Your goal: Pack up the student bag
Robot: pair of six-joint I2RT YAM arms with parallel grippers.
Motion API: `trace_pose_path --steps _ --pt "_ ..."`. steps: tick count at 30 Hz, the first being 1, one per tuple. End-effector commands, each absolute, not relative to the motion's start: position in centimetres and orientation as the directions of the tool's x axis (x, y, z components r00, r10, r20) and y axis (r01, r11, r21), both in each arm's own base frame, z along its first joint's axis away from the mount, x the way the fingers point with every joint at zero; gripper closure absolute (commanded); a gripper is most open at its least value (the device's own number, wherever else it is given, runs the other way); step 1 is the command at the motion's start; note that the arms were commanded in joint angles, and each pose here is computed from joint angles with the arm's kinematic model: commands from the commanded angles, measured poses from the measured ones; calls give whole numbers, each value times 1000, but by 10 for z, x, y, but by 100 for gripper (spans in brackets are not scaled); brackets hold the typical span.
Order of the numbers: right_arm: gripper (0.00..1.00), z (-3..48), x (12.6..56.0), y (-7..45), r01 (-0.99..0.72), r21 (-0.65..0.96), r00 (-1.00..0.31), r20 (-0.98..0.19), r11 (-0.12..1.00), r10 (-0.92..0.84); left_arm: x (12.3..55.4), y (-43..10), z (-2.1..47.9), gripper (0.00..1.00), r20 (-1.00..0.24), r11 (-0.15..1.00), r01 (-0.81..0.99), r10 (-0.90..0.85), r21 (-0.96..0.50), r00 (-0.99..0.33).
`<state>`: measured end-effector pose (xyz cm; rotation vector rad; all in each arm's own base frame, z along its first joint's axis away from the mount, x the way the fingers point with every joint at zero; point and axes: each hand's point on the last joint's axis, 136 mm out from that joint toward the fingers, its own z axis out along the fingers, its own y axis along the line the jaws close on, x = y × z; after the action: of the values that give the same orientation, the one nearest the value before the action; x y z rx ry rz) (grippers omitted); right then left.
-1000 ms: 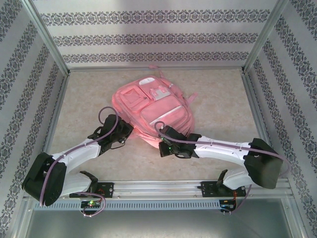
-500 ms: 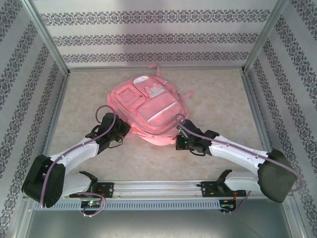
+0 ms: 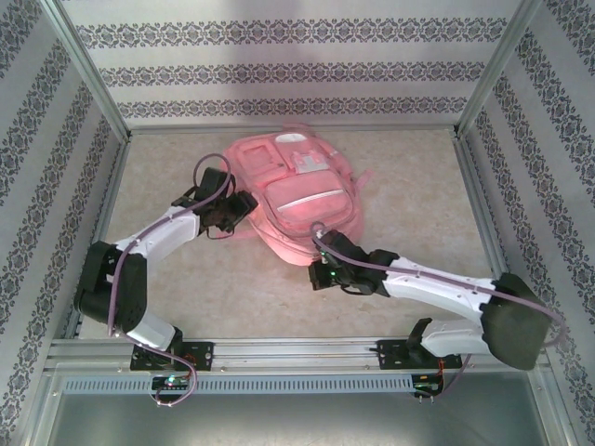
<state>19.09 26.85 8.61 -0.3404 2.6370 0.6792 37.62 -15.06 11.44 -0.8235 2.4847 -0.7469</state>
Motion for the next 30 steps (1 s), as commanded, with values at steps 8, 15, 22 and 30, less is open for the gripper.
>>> trace_pose_path --steps 8,15,22,30 --pt "100 121 208 352 -351 558 -884 -462 752 -70 304 -143 153 33 -114 586 -439 -677 -681 -727" --pt "100 118 210 371 -366 563 -887 -452 741 -95 273 -172 144 33 29 480 -459 -667 -747 -744" --pt "100 115 208 372 -365 559 -890 -444 744 -103 282 -190 142 36 1 490 -413 -643 -768 -766" --pt "100 111 205 368 -359 556 -891 -443 750 -99 298 -205 125 50 -3 493 -401 -634 -772 -773"
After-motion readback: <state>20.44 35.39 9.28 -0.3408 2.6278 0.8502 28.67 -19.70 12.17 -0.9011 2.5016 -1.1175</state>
